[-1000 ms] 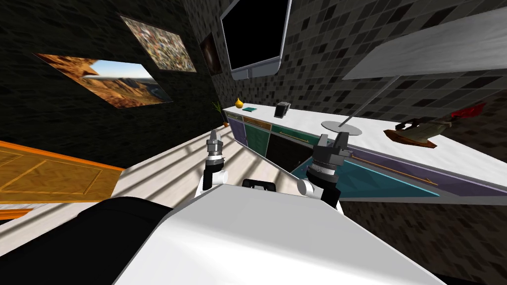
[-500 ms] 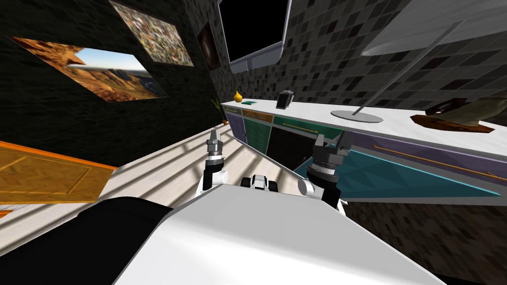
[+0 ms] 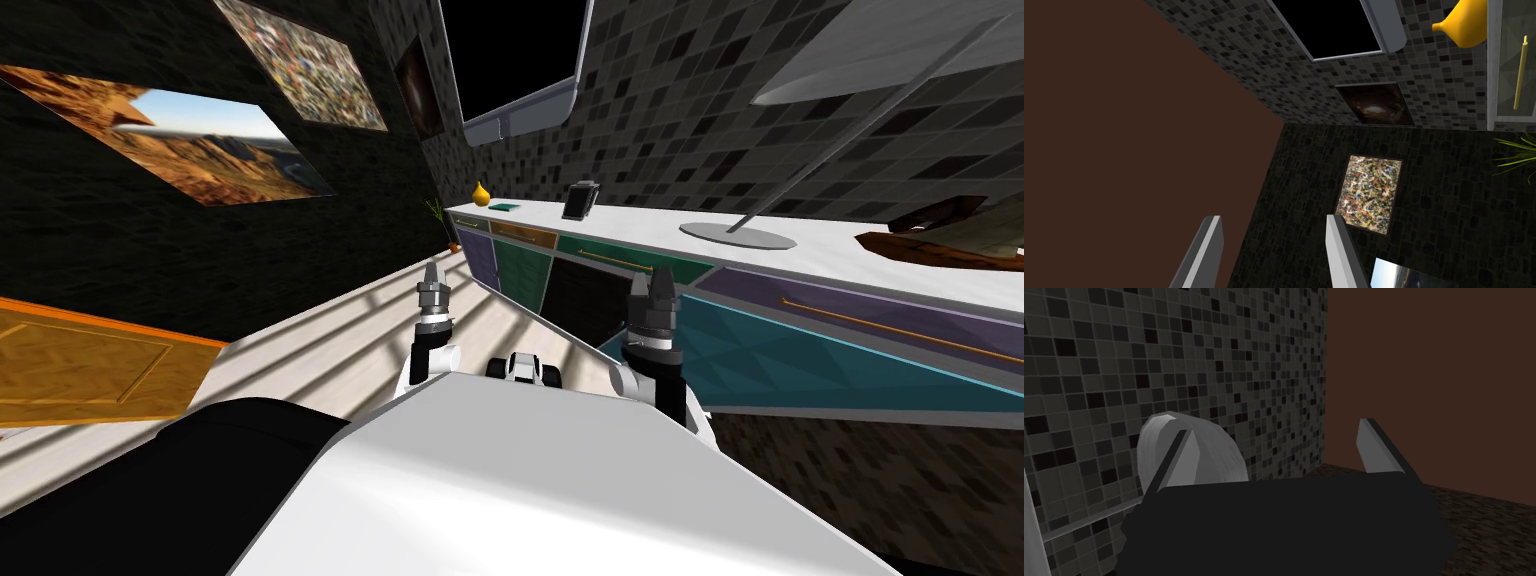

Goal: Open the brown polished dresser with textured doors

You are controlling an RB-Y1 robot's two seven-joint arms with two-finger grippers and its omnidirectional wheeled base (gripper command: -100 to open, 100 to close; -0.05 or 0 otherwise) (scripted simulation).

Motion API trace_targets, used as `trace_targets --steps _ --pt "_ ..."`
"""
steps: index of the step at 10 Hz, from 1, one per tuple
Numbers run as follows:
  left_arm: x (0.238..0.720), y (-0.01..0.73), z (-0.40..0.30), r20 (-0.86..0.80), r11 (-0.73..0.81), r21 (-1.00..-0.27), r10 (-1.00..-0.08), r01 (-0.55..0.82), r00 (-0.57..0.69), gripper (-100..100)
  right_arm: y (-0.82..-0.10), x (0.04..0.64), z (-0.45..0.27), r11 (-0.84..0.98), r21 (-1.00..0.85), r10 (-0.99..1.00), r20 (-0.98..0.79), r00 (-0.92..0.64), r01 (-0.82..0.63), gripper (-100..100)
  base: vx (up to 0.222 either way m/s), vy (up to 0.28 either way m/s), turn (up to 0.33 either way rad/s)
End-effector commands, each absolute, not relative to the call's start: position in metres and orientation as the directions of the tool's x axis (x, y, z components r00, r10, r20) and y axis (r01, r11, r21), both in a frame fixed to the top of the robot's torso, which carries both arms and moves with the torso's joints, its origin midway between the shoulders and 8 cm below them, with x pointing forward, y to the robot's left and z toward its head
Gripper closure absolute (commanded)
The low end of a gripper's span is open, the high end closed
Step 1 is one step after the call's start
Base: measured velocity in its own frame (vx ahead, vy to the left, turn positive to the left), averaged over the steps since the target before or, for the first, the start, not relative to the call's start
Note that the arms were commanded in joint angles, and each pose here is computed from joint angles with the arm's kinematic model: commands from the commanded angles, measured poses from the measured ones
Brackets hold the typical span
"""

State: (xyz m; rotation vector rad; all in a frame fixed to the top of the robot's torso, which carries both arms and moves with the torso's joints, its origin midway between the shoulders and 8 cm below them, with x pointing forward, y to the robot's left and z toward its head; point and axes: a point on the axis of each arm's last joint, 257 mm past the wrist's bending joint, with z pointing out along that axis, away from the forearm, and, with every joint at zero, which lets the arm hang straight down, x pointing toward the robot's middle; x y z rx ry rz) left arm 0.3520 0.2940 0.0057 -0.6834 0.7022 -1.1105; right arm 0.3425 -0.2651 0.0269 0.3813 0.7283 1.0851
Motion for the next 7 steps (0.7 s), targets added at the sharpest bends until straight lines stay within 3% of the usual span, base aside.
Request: trace_targets --steps 1,7 --pt "0.352 0.294 0.006 -0.157 0.294 -0.783 -0.946 0.548 0.283 0 -0.258 0.352 0.015 0.579 0.543 0.803 -0.508 0.312 -0.608 -100 0.072 0.084 -0.034" --pt "0.352 0.294 0.006 -0.157 0.294 -0.783 -0.946 0.548 0.283 0 -0.253 0.367 -0.006 0.79 0.342 0.56 -0.739 0.374 -0.508 -100 0.068 0.084 -0.033"
